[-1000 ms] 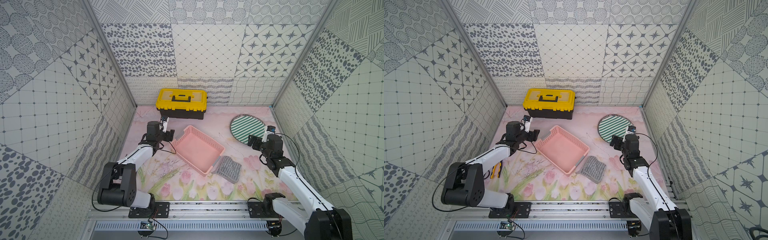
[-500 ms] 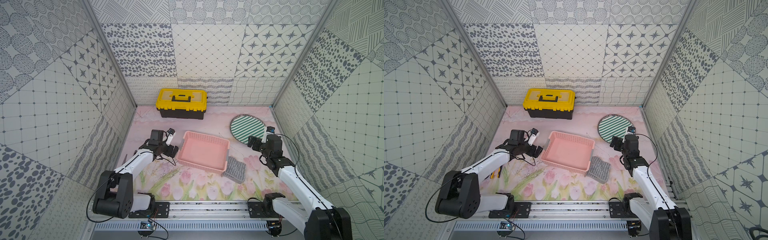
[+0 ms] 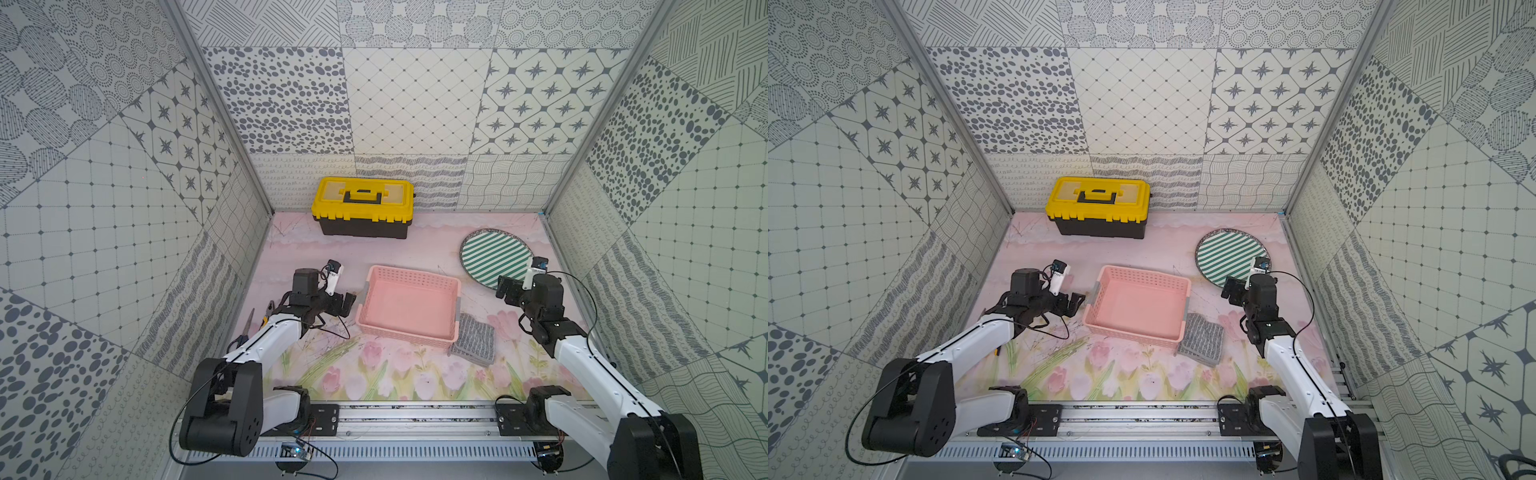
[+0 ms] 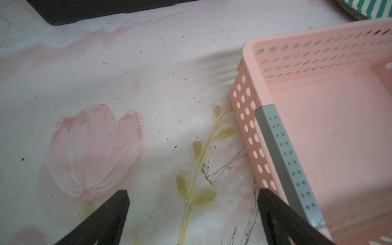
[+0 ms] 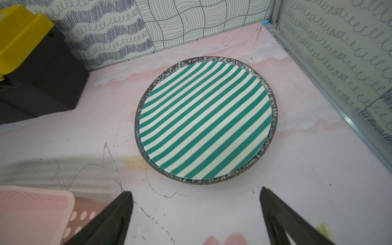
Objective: Wipe the wet plate dry
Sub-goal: Reset both arms
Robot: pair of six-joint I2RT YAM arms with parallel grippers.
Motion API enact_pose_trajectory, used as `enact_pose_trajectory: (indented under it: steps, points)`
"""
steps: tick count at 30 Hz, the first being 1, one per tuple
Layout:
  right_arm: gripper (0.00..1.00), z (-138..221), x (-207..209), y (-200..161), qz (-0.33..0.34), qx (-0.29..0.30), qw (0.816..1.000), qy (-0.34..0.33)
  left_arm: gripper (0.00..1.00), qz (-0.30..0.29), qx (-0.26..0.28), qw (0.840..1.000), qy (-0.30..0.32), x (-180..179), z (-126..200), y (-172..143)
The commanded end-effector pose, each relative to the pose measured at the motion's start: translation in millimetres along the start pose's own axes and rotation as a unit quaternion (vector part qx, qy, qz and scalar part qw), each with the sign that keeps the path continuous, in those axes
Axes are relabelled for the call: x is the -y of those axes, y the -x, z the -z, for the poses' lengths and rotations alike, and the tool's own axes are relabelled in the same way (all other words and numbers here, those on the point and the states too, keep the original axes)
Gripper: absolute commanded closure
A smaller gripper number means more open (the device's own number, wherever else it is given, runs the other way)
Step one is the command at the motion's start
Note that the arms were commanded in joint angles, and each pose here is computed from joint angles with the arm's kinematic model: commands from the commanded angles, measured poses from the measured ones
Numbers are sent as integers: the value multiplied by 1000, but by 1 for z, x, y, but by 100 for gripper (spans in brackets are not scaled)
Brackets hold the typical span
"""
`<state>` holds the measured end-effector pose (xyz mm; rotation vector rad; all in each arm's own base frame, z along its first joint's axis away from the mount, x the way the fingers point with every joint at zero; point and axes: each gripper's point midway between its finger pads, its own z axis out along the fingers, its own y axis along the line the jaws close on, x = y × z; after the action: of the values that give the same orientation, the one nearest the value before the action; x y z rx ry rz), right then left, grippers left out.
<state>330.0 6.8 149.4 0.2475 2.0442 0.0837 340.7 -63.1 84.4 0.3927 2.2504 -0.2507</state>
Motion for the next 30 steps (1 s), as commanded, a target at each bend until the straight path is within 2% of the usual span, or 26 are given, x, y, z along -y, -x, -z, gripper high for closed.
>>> enact_pose_trajectory:
  steps: [1, 6, 7, 9, 12, 17, 20, 25, 27, 30]
  points:
    - [3, 6, -4, 23, 17, 65, 998, 14, 0, 34, 160, 986, 20, -16, -3, 48]
    - [3, 1, -3, 24, 31, 104, 994, 17, 0, 47, 168, 983, 54, -33, -29, 27]
    - [3, -3, -3, 23, 35, 108, 993, 15, 0, 48, 179, 981, 64, -37, -29, 29]
    - [3, -11, -1, 21, 41, 110, 993, 9, 0, 62, 155, 984, 68, -40, -32, 24]
    - [3, -25, 3, 17, 51, 114, 992, 1, 0, 80, 153, 981, 89, -49, -32, 24]
    - [3, -50, 7, 16, 52, 124, 991, 5, 0, 83, 153, 980, 94, -51, -32, 24]
    - [3, -63, 2, 13, 73, 101, 992, 16, 0, 83, 152, 980, 94, -51, -32, 23]
    - [3, -80, -1, 0, 84, 126, 988, 31, 0, 84, 152, 980, 94, -52, -32, 23]
    - [3, -86, -1, -4, 88, 89, 992, 25, 0, 84, 152, 980, 94, -51, -32, 23]
    - [3, -86, 0, -4, 87, 89, 992, 21, 0, 83, 152, 980, 93, -51, -33, 23]
